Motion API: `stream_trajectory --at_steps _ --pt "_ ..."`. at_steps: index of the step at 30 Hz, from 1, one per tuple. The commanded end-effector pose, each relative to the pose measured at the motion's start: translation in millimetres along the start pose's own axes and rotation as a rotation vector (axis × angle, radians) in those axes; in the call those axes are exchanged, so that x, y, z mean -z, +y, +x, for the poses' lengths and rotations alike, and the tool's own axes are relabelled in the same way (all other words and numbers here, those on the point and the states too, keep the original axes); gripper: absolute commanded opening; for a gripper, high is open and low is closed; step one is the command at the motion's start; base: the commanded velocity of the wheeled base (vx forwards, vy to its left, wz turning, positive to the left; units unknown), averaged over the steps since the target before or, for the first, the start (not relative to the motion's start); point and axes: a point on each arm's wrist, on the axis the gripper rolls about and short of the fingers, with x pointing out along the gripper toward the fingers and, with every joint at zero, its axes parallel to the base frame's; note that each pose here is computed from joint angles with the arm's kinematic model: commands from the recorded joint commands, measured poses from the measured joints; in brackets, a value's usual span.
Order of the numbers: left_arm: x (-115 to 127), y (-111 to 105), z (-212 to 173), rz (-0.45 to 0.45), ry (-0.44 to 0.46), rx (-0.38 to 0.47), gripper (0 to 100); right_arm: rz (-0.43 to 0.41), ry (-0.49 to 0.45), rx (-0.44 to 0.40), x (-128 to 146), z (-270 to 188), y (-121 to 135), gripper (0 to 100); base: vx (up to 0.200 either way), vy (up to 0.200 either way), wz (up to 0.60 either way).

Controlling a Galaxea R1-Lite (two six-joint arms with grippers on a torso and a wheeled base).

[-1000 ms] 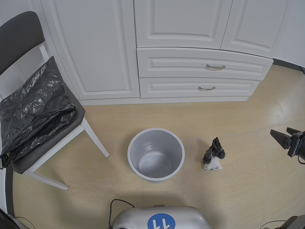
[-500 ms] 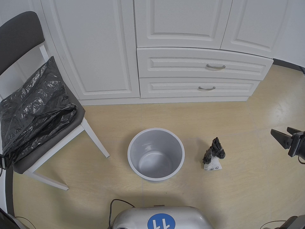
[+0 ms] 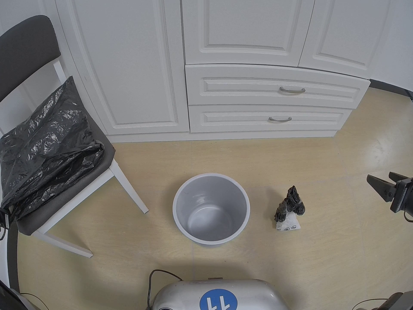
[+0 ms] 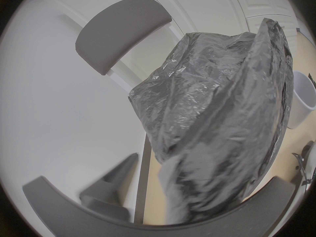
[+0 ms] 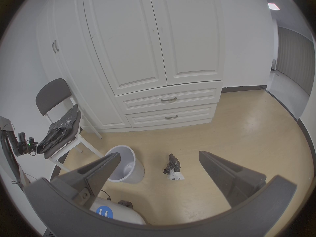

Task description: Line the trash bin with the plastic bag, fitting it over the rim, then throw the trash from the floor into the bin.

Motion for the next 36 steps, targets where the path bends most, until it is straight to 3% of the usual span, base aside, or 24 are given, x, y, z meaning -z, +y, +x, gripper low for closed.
stream_trajectory --at_steps 1,6,13,14,17,21,23,28,30,36 --pt "1.6 -3.7 0.1 -0.002 0.006 0.017 0 -0.002 0.000 0.000 0.4 -0.5 0.0 100 0.000 0.000 0.00" --pt "1.2 -9.0 -3.3 -0.012 -0.011 0.053 0 -0.004 0.003 0.001 1.0 -0.4 -0.1 100 0.000 0.000 0.00" --pt "-32.6 -21.5 -31.2 -0.095 -0.234 0.140 0 -0.004 0.004 -0.001 0.4 0.9 0.1 100 0.000 0.000 0.00" --pt "-32.6 -21.5 -31.2 -0.095 -0.234 0.140 0 -0.004 0.004 -0.001 0.4 0.9 0.1 100 0.000 0.000 0.00" --pt "-69.0 -37.2 -56.7 -0.183 -0.428 0.249 0 -0.009 0.005 -0.017 0.3 0.9 2.4 100 0.000 0.000 0.00" --pt "-102.3 -56.5 -84.2 -0.259 -0.608 0.431 0 -0.020 -0.002 -0.063 0.5 0.0 9.0 100 0.000 0.000 0.00" --pt "-113.9 -65.3 -91.4 -0.269 -0.663 0.506 0 -0.025 -0.003 -0.089 1.7 0.3 12.3 100 0.000 0.000 0.00" --pt "-133.6 -82.7 -101.0 -0.305 -0.722 0.598 0 -0.037 -0.004 -0.124 5.6 0.7 19.2 100 0.000 0.000 0.00" --pt "-150.5 -97.1 -115.6 -0.372 -0.769 0.694 0 -0.053 0.009 -0.131 9.6 1.9 27.6 100 0.000 0.000 0.00" --pt "-183.8 -117.6 -146.9 -0.499 -0.846 0.826 0 -0.080 0.065 -0.167 21.3 9.0 40.4 100 0.000 0.000 0.00"
